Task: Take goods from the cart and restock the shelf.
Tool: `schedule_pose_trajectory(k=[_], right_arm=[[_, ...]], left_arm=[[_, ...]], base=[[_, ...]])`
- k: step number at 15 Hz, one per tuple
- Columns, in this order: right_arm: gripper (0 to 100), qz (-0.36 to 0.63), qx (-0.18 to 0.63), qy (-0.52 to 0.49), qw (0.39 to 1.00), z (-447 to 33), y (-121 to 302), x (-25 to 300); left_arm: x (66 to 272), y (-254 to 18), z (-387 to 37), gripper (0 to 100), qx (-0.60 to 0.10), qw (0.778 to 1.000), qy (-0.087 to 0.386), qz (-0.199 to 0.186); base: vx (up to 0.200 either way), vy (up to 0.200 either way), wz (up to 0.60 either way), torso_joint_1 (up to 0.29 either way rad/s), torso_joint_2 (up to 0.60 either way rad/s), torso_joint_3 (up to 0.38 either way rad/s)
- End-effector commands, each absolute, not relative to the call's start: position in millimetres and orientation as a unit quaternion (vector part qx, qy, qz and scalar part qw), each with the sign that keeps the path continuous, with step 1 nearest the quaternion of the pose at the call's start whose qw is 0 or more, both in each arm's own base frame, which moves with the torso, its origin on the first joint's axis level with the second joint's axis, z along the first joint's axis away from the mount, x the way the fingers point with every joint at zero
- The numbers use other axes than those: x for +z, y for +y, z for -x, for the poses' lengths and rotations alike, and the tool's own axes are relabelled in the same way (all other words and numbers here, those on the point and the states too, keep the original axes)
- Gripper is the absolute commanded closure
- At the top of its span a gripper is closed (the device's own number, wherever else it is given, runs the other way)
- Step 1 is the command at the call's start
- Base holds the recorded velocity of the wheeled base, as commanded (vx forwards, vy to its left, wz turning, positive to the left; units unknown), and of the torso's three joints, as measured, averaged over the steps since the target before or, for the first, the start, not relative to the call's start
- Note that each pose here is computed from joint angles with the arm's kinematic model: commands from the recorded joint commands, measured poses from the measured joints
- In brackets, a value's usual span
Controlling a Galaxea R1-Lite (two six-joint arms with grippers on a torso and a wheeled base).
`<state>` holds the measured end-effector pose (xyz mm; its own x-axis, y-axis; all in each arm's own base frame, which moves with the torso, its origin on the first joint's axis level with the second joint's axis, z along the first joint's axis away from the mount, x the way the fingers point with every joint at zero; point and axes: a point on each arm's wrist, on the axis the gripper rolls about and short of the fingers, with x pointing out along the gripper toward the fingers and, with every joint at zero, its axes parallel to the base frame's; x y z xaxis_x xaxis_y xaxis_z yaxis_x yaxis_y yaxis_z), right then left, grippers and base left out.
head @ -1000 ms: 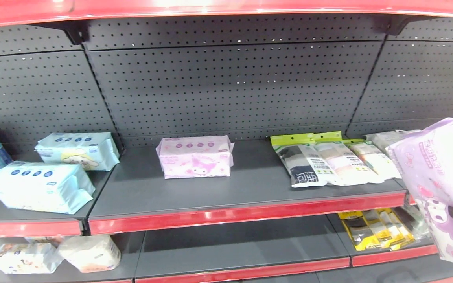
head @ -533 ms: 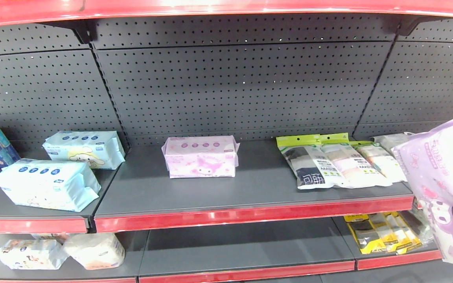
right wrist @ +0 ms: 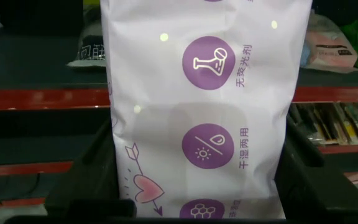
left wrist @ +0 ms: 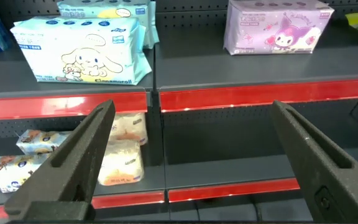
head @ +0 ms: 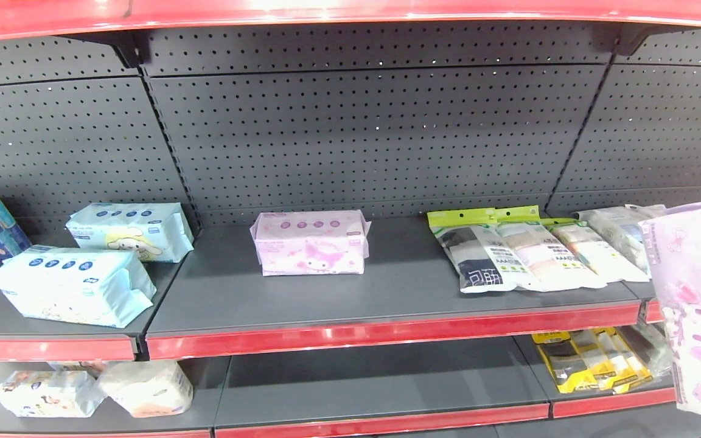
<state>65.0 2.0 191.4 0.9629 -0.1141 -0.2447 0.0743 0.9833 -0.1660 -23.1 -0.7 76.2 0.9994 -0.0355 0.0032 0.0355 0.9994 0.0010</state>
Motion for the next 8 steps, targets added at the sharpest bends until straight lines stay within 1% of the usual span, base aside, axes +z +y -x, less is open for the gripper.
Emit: schedule_pose_trajectory(k=[1,3,8], right_arm=[[100,0.093,-0.046,0.122,0.987,-59.6,1.4,188.9],[100,0.096,-0.046,0.125,0.986,-60.5,1.5,188.2],[100,0.097,-0.045,0.131,0.986,-60.4,1.5,184.2]], left_arm=[[75.9,-0.7,22.9,0,-0.018,1.0,-0.001,0.0],[75.9,-0.7,22.9,0,-0.018,1.0,-0.001,0.0],[75.9,-0.7,22.9,0,-0.018,1.0,-0.001,0.0]], base=[[0.2,0.0,0.0,-0.002,0.0,0.007],[0.2,0.0,0.0,-0.012,-0.01,0.005],[0.0,0.0,0.0,0.0,0.0,0.0]])
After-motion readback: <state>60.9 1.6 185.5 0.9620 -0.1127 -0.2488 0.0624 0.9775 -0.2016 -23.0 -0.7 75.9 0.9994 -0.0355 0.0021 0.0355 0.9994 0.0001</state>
